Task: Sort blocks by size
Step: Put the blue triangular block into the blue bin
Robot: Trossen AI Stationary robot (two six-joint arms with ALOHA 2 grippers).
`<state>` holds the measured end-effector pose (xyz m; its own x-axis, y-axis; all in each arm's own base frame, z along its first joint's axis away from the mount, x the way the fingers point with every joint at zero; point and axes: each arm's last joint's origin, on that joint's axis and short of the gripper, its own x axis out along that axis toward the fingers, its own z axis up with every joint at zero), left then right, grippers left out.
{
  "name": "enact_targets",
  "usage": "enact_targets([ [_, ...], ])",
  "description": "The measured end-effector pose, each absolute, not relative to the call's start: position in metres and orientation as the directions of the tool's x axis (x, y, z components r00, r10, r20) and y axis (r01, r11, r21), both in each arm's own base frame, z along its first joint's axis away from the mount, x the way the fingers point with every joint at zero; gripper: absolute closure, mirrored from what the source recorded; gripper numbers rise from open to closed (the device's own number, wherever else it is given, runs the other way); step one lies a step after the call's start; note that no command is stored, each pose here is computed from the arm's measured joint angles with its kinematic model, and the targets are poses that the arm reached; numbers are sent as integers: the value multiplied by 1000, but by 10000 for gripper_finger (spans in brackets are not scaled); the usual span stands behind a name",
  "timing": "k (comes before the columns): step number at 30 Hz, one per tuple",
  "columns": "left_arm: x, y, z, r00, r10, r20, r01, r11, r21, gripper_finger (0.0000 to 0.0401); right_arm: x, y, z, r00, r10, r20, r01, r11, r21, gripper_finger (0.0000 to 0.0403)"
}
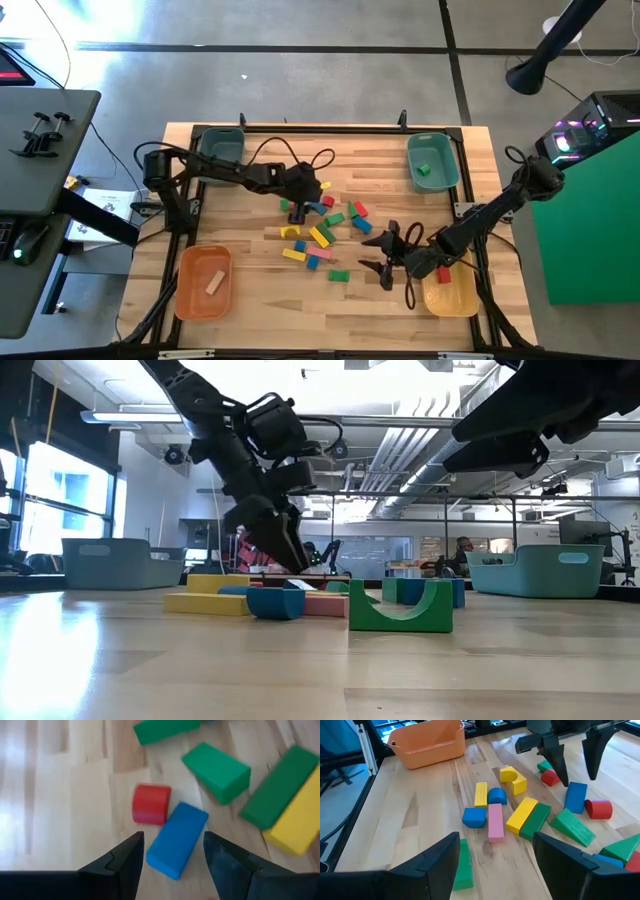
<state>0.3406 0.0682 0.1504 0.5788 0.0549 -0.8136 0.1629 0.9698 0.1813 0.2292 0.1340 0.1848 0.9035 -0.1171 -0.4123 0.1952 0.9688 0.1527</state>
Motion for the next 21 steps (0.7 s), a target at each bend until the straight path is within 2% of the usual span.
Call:
enact_targets([
  [5,340,70,150,576,74,-814,143,972,189,199,229,134,185,903,-115,-413,194,969,153,155],
  [15,343,74,128,524,71,-849,152,973,175,120,229,134,185,904,-115,-413,193,969,153,155],
  [21,347,74,121,536,64,-842,203,958,202,118,229,134,185,904,-115,-413,194,969,153,155],
])
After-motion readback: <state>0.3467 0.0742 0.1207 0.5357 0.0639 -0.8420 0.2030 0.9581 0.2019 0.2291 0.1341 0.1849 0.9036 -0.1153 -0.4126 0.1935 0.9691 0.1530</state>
